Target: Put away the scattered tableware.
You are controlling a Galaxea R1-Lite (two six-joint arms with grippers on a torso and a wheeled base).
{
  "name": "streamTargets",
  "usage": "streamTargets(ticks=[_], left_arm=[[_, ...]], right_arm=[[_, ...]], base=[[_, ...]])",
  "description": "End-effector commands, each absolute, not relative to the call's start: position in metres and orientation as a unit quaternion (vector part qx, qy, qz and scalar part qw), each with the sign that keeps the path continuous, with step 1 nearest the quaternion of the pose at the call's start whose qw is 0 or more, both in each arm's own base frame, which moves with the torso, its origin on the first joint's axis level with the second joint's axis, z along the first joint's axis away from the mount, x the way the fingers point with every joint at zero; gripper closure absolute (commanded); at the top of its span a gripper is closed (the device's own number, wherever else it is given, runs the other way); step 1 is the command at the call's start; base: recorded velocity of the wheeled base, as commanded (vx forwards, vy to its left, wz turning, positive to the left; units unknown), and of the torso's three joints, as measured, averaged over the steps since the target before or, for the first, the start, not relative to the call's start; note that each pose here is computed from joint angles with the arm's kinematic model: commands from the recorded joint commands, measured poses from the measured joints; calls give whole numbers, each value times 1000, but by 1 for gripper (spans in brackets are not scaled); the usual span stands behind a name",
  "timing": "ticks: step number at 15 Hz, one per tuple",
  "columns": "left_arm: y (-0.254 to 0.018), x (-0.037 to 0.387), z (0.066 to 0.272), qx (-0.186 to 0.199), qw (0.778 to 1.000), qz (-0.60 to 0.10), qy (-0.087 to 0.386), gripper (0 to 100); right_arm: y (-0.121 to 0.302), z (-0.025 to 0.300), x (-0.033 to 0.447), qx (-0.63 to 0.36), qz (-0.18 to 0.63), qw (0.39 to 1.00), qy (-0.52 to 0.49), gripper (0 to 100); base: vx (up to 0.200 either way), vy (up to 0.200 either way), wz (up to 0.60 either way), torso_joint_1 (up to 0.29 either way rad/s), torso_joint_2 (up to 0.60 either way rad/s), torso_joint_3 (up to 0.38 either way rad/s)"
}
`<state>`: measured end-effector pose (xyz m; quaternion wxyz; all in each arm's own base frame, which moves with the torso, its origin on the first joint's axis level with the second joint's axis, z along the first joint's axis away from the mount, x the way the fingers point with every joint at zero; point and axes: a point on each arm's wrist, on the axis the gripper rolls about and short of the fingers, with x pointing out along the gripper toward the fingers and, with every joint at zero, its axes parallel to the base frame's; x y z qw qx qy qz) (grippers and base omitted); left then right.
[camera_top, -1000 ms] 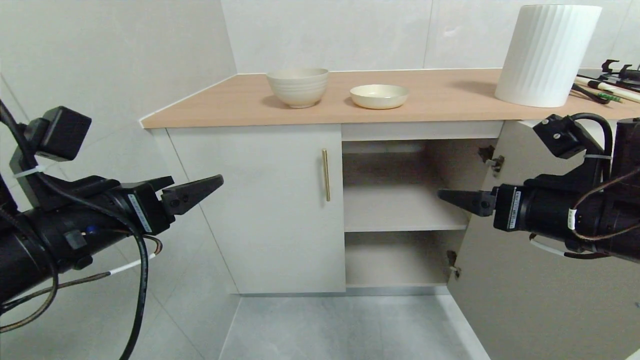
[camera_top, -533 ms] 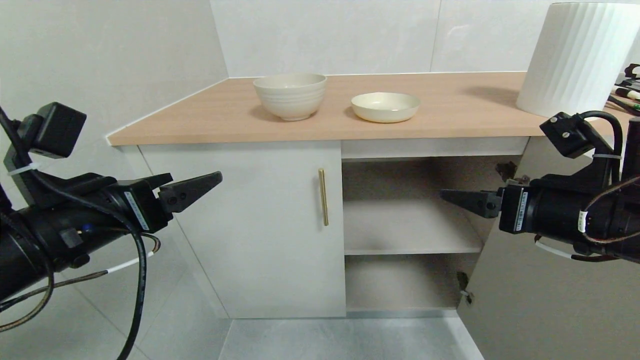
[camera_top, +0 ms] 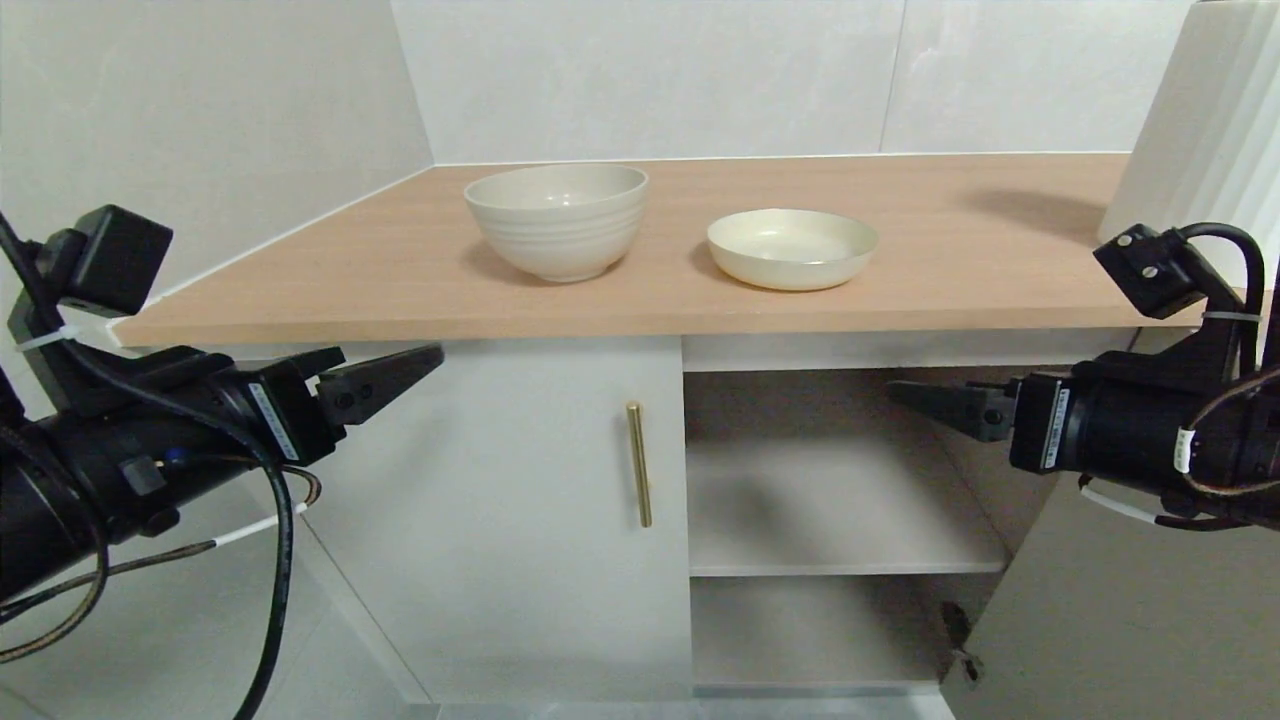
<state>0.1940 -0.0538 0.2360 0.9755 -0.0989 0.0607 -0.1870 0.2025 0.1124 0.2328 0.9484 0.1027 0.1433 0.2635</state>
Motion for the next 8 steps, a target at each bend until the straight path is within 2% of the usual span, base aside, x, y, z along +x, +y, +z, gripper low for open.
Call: streamTargets(ticks=[1,6,8], left_arm=[[-54,195,236,-100,975,-187,61,0],[-54,196,234,-102,975,-186,65,0],[-54,196,234,-101,975,-186,65,0]], right_arm=[[110,234,198,98,265,949,137,0],[104,239,186,93,281,951,88,0],[99,248,170,92,332,937,66,0]], base=[[0,0,0,0,0,0],[0,0,0,0,0,0],[0,0,0,0,0,0]])
